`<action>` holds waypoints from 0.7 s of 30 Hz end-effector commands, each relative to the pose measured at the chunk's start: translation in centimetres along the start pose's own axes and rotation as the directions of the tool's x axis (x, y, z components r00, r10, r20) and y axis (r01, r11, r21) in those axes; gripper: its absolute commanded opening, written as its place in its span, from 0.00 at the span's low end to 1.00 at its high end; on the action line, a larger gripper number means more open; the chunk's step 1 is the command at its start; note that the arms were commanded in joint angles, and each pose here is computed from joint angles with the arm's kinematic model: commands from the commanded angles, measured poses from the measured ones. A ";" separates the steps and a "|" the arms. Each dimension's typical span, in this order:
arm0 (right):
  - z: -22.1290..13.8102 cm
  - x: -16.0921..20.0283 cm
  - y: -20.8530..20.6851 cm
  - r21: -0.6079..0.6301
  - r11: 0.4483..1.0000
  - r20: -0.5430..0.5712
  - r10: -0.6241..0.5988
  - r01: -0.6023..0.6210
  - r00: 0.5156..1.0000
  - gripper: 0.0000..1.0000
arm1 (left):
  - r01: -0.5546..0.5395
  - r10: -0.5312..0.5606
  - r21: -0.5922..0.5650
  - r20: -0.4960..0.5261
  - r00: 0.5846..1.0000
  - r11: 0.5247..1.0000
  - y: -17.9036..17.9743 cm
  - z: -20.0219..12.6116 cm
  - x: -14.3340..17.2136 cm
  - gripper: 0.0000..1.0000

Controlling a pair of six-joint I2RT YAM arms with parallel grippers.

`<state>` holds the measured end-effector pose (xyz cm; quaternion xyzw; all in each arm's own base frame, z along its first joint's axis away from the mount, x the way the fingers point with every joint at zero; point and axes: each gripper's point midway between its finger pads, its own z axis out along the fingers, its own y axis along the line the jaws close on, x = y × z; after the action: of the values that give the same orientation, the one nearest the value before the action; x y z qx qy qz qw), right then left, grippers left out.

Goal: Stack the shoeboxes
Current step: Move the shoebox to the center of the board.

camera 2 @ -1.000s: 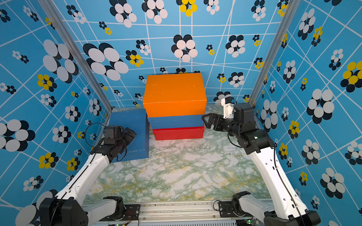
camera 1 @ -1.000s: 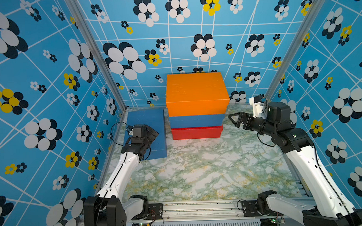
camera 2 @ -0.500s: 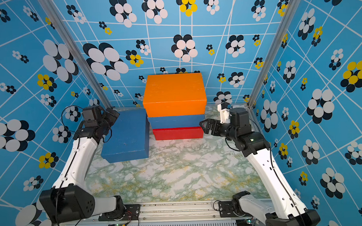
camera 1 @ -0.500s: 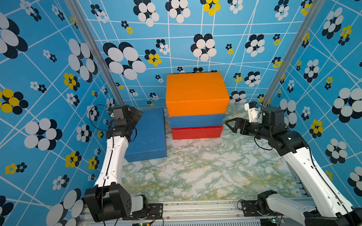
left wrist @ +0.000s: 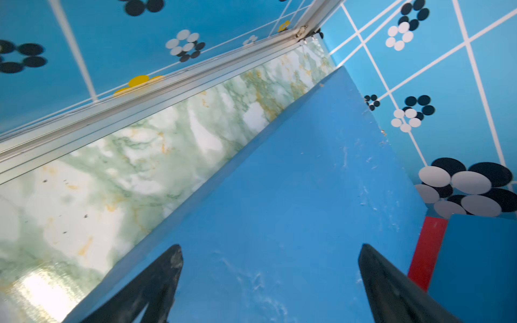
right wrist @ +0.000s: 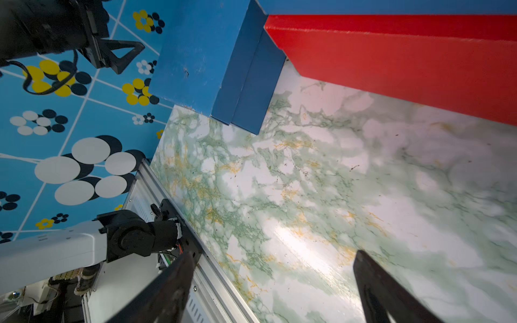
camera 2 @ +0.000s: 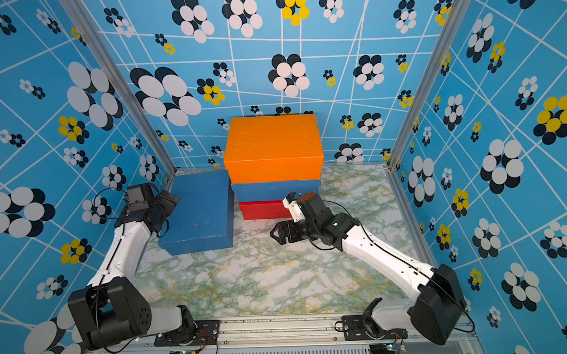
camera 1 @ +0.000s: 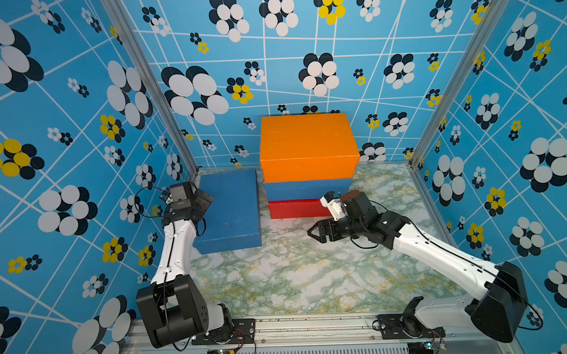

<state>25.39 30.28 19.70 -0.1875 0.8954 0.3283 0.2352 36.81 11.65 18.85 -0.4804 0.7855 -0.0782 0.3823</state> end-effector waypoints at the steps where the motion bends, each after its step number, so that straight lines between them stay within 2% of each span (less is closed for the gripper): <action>1: 2.7 -1.7 2.5 -0.071 0.997 0.019 -0.033 0.035 0.999 0.89 | -0.005 0.006 -0.024 0.052 0.999 1.000 1.7 -1.2 -0.1 1.00; 7: 8.2 -1.7 4.8 -0.107 0.993 -0.059 -0.060 0.053 0.996 0.84 | -0.004 0.006 -0.047 0.047 0.999 0.999 3.7 -1.7 1.5 0.99; 15: 11.1 -2.3 7.7 -0.158 0.985 -0.075 -0.086 0.073 0.993 0.76 | -0.021 0.023 -0.043 0.045 0.999 0.999 4.5 -2.5 2.5 1.00; 18: 12.3 -1.9 8.8 -0.169 0.982 -0.092 -0.100 0.083 0.991 0.70 | -0.028 0.030 -0.045 0.030 0.999 0.999 4.9 -2.5 3.0 0.99; 21: 13.8 -2.1 9.4 -0.179 0.981 -0.094 -0.093 0.075 0.991 0.60 | -0.025 0.026 -0.046 0.021 0.999 0.999 5.4 -2.3 3.7 0.99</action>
<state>26.50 45.20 16.62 -0.2597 0.8688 0.3763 0.1900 31.46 11.00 17.03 -0.4825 0.7821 -0.0569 0.3904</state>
